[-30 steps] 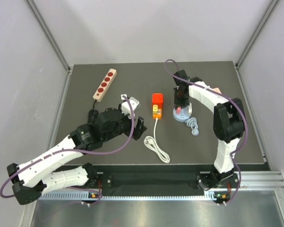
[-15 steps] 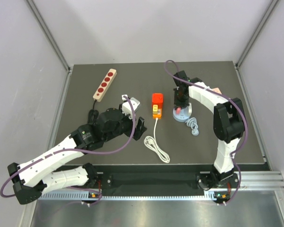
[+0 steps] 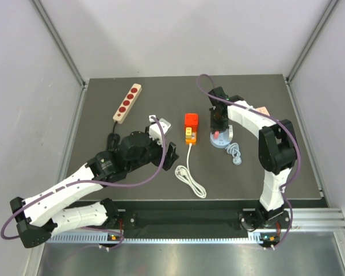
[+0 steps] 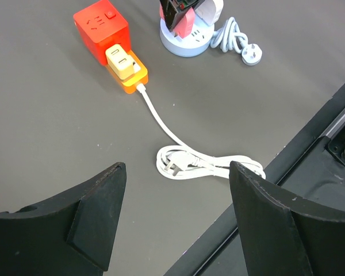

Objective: Insert the plug
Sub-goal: Insert the plug into the socket.

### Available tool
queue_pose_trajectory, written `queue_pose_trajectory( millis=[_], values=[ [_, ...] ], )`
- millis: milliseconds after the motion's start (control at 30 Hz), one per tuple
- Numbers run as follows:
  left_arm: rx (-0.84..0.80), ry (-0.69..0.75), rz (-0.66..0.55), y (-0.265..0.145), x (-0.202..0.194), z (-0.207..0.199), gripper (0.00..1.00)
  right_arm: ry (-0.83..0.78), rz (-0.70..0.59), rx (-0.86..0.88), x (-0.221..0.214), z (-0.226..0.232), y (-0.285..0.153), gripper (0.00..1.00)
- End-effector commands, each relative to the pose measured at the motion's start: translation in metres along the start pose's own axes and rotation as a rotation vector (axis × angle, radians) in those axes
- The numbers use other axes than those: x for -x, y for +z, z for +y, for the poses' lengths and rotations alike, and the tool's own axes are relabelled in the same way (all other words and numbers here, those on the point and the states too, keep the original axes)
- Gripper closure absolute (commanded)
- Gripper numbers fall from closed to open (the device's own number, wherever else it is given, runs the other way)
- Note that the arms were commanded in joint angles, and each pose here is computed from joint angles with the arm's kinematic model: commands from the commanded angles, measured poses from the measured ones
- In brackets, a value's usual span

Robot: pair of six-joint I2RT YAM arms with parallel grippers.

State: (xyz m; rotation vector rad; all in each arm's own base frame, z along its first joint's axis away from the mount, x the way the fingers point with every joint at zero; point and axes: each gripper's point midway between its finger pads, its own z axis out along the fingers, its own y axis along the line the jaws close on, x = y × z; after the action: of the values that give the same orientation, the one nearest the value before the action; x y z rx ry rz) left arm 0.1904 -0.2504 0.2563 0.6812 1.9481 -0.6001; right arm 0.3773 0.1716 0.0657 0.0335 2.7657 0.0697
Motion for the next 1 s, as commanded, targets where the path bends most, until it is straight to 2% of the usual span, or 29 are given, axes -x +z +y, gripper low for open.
queue_pose_trajectory(
  millis=[0,333,633,767,867,967],
  values=[
    [0.003,0.001,-0.024,0.006,0.005,-0.001,0.23,-0.039,0.064,-0.04,-0.023,-0.003,0.024,1.0],
    [0.016,0.002,-0.03,0.004,0.006,0.002,0.23,-0.037,0.121,-0.045,-0.044,-0.002,0.042,1.0],
    [0.019,0.002,-0.031,0.004,0.006,0.002,0.23,-0.063,0.109,-0.084,-0.04,-0.005,0.041,1.0],
    [0.033,-0.009,-0.007,0.006,0.006,0.003,0.23,-0.047,0.05,-0.049,-0.014,0.006,0.019,0.86],
    [0.116,-0.035,0.019,0.007,0.012,0.014,0.23,-0.038,-0.052,-0.001,0.024,0.018,-0.017,0.56],
    [0.234,-0.094,0.025,0.01,0.025,0.03,0.23,-0.042,-0.148,0.042,0.058,0.027,-0.056,0.46]
  ],
)
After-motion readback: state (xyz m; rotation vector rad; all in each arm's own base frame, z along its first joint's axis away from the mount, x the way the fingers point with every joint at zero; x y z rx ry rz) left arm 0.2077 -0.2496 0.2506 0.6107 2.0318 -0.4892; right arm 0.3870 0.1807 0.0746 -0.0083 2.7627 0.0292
